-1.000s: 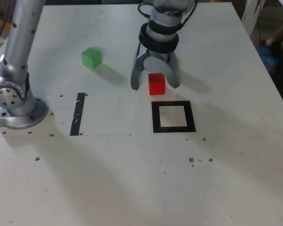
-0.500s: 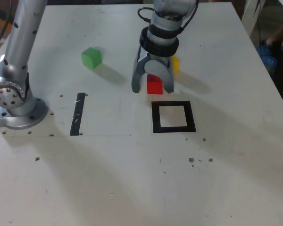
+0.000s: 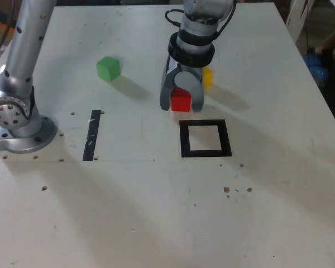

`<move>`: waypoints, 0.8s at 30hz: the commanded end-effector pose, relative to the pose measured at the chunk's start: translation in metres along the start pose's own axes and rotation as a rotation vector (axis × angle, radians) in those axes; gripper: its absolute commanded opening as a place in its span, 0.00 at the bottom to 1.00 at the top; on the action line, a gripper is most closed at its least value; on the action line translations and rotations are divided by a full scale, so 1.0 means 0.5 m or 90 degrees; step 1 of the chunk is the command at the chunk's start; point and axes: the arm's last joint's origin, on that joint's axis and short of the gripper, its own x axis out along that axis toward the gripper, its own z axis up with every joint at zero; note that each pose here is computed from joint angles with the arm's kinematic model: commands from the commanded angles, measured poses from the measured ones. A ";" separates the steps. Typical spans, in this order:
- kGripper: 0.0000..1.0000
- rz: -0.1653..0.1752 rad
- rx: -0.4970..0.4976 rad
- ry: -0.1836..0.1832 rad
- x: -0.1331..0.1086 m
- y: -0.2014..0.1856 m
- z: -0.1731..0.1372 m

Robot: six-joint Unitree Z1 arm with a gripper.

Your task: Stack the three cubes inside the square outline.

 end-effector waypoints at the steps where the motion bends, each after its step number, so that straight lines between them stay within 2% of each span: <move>1: 0.30 -0.003 0.000 -0.011 -0.017 -0.003 -0.007; 5: 0.30 -0.013 0.004 -0.041 -0.052 -0.025 -0.019; 8: 0.30 -0.016 0.001 -0.052 -0.073 -0.056 -0.025; 17: 0.30 -0.013 0.007 -0.038 -0.080 -0.152 0.012; 24: 0.30 -0.003 0.008 -0.039 -0.095 -0.180 0.021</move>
